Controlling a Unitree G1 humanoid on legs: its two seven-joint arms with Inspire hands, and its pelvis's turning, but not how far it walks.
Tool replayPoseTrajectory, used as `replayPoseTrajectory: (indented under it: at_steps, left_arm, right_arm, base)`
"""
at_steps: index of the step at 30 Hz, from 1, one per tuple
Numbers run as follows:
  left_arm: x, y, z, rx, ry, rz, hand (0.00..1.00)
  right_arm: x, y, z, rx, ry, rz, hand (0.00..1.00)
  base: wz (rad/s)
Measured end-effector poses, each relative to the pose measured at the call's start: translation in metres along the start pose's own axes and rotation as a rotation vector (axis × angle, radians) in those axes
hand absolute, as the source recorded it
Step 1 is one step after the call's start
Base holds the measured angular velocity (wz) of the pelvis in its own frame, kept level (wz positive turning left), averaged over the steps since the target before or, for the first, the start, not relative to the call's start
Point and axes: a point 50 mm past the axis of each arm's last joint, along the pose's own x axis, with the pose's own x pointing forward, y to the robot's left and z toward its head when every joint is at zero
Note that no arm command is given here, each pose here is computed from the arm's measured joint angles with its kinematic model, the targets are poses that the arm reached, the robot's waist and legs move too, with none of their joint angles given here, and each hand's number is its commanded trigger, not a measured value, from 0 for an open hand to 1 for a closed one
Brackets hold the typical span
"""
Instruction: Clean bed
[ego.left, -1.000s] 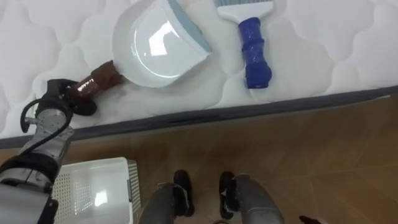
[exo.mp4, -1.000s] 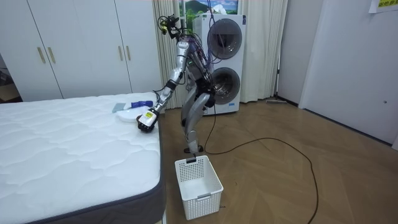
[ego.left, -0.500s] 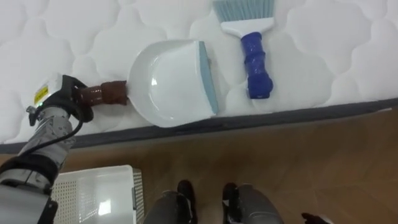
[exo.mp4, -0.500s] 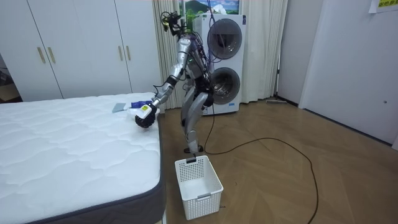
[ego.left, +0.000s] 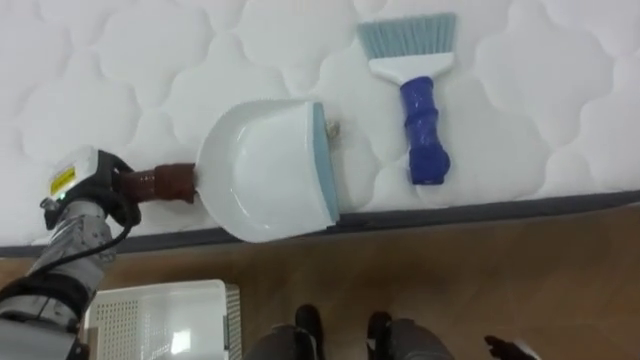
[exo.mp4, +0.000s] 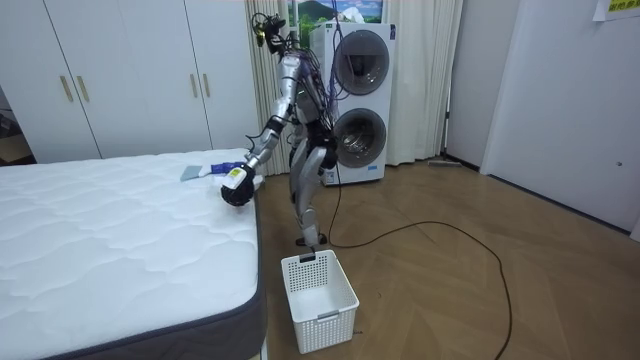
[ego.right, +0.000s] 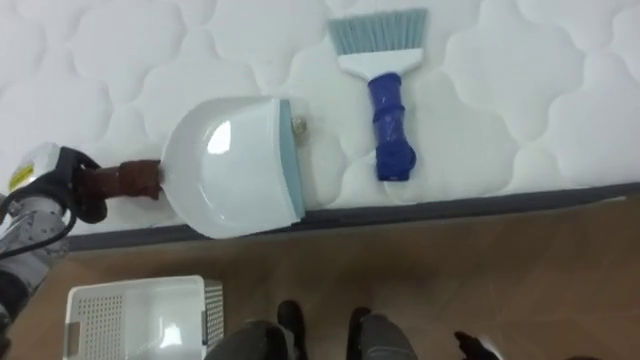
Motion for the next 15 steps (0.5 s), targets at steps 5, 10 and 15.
replayPoseTrajectory:
  at_steps: [5,10,15]
  left_arm:
    - [-0.001,-0.002,-0.005,0.038,0.022,-0.008,1.00]
    - [-0.005,-0.009,-0.015,0.047,0.076,-0.027,1.00]
    - [-0.007,-0.012,-0.020,0.014,0.104,-0.032,1.00]
  right_arm:
    - [0.000,0.000,0.000,0.016,-0.002,0.003,0.00]
    - [0.000,0.001,-0.002,0.076,0.009,-0.009,0.00]
    - [0.000,-0.001,0.004,0.192,-0.004,-0.032,0.00]
  base:
    - [0.01]
    - [0.08]
    - [0.01]
